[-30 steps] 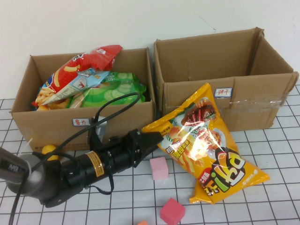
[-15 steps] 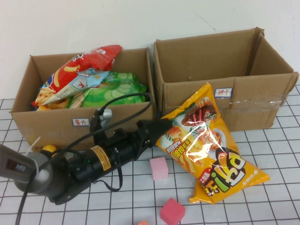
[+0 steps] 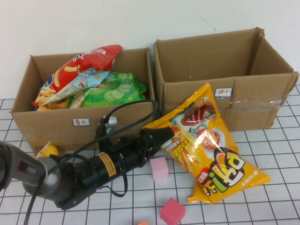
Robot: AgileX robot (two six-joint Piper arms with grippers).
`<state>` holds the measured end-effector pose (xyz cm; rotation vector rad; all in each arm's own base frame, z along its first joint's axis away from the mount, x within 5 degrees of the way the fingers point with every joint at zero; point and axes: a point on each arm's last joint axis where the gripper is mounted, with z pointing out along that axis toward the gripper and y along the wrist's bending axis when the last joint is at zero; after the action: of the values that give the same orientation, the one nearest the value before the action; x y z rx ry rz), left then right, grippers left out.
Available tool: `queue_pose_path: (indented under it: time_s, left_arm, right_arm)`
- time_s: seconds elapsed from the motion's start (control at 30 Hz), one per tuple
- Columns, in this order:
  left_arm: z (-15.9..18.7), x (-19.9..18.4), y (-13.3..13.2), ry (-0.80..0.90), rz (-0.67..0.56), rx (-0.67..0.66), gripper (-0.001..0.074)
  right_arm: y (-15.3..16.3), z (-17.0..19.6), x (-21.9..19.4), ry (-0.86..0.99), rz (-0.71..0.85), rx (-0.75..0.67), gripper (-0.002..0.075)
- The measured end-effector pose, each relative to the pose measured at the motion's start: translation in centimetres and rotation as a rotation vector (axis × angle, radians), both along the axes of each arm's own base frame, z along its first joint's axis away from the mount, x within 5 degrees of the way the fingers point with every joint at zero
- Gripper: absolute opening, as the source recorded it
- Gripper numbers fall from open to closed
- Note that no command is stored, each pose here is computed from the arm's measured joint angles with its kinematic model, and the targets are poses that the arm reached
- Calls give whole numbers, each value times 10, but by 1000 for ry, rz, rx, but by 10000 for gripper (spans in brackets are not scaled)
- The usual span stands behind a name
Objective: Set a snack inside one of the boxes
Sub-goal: Pick up the potato chip
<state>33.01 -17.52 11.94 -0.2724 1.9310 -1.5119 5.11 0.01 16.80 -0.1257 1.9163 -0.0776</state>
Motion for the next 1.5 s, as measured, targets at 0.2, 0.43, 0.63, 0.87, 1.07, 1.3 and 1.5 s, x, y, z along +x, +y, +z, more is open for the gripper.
queue_pose_path:
  time_s: [0.2, 0.43, 0.63, 0.87, 1.07, 1.3, 1.5]
  left_arm:
    - [0, 1, 0, 14, 11, -16, 109]
    - [-1, -5, -4, 87, -63, -41, 9]
    - [-2, -7, -5, 93, -86, -38, 5]
    - [-1, -5, -4, 88, -60, -45, 162]
    - [-1, -4, -4, 75, -50, -41, 583]
    - [1, -5, -12, 34, -18, -34, 666]
    - [2, -6, -14, 32, -12, -40, 647]
  right_arm:
    - [0, 0, 0, 0, 0, 0, -1]
    - [0, 0, 0, 0, 0, 0, -1]
    - [0, 0, 0, 0, 0, 0, -1]
    - [0, 0, 0, 0, 0, 0, -1]
    - [0, 0, 0, 0, 0, 0, -1]
    - [0, 0, 0, 0, 0, 0, -1]
    - [0, 0, 0, 0, 0, 0, -1]
